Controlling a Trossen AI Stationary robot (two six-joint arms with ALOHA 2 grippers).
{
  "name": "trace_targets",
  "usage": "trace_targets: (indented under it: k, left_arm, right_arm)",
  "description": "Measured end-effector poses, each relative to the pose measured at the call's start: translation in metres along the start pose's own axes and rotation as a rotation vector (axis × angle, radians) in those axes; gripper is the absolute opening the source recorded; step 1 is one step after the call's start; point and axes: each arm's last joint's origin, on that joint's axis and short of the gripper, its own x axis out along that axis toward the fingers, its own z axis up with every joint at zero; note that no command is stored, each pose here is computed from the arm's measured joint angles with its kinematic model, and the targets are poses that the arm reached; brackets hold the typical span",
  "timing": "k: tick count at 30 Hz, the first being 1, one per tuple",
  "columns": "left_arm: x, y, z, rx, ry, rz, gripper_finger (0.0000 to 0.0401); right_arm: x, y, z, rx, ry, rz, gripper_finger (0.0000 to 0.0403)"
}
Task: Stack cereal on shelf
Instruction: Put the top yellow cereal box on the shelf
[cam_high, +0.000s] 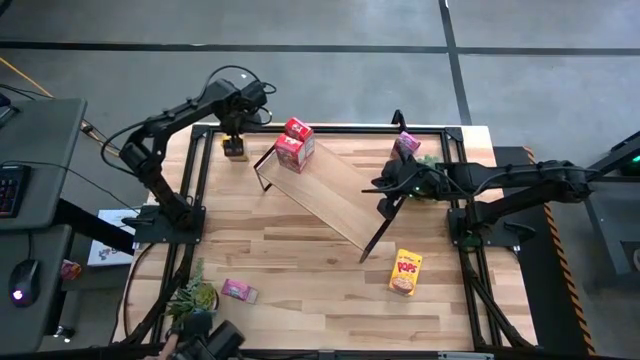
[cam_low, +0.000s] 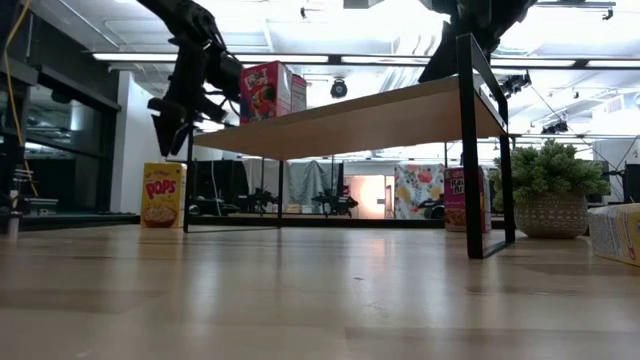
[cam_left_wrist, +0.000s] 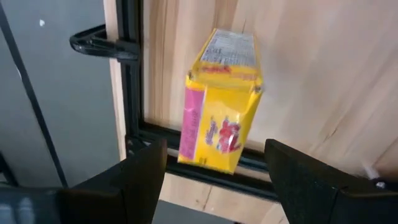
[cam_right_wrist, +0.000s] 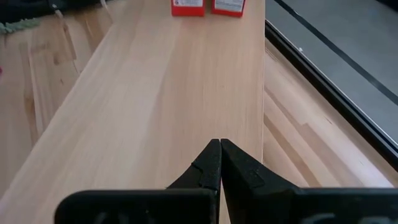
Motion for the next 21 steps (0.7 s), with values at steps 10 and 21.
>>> trace_targets:
  k: [10,21]
  left_arm:
    - [0.0031,0.0094,-0.0002,0.073,-0.097,-0.028,0.0262]
    - [0.0030,0.0086,0.0002,0.088,-0.117,-0.051,0.0261]
  right_arm:
    - [0.0012,-0.0001,-0.0010,-0.037,0.010,-0.010,0.0000]
    - [0.0013,-0.0006,-0.0009,-0.041,0.010,-0.013,0.0000]
